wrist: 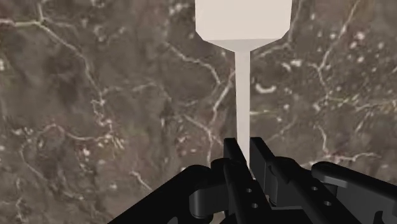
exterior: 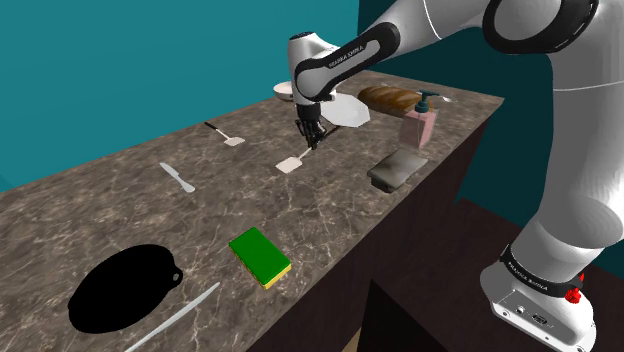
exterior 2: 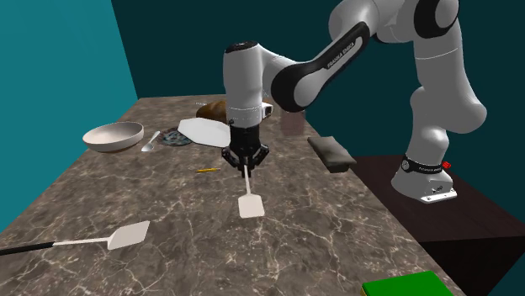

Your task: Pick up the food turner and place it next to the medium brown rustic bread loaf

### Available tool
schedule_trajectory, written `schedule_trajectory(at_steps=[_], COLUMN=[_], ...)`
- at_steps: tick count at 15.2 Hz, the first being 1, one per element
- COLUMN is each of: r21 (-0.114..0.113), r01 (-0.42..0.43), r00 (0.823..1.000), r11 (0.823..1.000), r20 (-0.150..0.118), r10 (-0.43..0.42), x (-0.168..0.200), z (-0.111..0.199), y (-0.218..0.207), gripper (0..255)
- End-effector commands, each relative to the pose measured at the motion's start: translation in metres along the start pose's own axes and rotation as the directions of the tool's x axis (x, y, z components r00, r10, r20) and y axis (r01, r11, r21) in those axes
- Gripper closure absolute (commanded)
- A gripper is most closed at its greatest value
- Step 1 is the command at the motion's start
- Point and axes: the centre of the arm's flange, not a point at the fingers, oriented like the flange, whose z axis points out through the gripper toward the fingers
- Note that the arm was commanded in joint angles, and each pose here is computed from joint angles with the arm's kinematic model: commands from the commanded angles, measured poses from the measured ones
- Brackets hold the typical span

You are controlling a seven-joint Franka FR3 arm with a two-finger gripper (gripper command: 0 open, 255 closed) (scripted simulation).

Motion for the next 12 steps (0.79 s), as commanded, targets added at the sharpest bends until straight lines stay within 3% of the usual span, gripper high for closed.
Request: schedule_trajectory(at_steps=[1, 12], r21=[0.000, 0.000], r01=[0.000, 0.000], r00=[1.000, 1.000], r11=[1.000, 1.000], r20=[0.000, 0.000], r10=[0.000, 0.000], x=[0.002, 0.006], z=[-0.011, -0.069], y=[0.000, 0.000], gripper=[255, 255])
